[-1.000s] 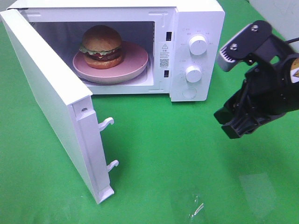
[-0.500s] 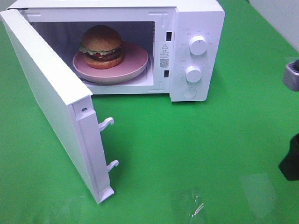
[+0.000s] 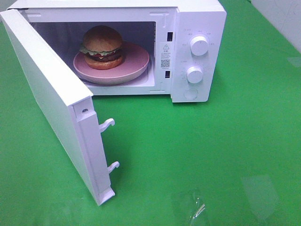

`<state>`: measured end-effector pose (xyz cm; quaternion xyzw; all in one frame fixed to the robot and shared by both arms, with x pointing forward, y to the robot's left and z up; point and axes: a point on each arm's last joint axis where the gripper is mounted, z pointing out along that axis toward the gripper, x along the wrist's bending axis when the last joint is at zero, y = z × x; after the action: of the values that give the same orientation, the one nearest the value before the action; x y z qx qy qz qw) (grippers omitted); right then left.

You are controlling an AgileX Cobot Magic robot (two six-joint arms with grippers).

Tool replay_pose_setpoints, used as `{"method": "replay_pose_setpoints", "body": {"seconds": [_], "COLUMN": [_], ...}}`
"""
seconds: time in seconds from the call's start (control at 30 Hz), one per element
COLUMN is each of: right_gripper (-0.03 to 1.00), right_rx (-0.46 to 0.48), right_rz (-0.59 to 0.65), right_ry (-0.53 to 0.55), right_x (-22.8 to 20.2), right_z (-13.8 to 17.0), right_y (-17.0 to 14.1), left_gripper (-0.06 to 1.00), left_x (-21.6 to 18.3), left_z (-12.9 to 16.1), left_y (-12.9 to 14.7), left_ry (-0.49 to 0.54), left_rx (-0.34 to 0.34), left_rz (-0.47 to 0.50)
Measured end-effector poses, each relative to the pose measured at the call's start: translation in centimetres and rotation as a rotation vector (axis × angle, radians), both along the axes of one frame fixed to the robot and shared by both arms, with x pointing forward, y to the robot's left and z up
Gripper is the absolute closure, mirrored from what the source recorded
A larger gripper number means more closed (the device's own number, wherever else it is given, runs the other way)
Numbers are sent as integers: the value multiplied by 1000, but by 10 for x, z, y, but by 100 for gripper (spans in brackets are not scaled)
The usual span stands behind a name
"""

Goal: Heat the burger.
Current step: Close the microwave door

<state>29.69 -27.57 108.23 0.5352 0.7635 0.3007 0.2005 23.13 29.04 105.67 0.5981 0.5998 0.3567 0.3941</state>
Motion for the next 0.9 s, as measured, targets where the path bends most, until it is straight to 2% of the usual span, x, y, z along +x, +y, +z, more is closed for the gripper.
{"method": "replay_pose_setpoints", "body": {"seconds": [0.23,0.3,0.37,0.43,0.53,0.57,0.6,0.67,0.9], "right_gripper": [29,29,27,26,23,21,21,21,22], "right_rx": [31,29,19,26,33,47,56,62,79], "right_rz": [-33,-73,-178,-213,-221,-235,-247,-254,-266], "right_ry": [-81,-100,-153,-187,-204,-247,-300,-333,-405], "right_x": [-20,-24,-31,-35,-36,-39,-41,-44,-54], "right_z": [-7,-12,-20,-22,-22,-21,-21,-24,-25], "right_y": [-11,-15,-22,-23,-23,-23,-24,-24,-26], "left_gripper": [-3,-3,-3,-3,-3,-3,-3,-3,-3], "left_x": [0,0,0,0,0,0,0,0,0], "left_z": [0,0,0,0,0,0,0,0,0], "left_y": [0,0,0,0,0,0,0,0,0], "left_ry": [0,0,0,0,0,0,0,0,0], "left_rx": [0,0,0,0,0,0,0,0,0], "left_rz": [0,0,0,0,0,0,0,0,0]}}
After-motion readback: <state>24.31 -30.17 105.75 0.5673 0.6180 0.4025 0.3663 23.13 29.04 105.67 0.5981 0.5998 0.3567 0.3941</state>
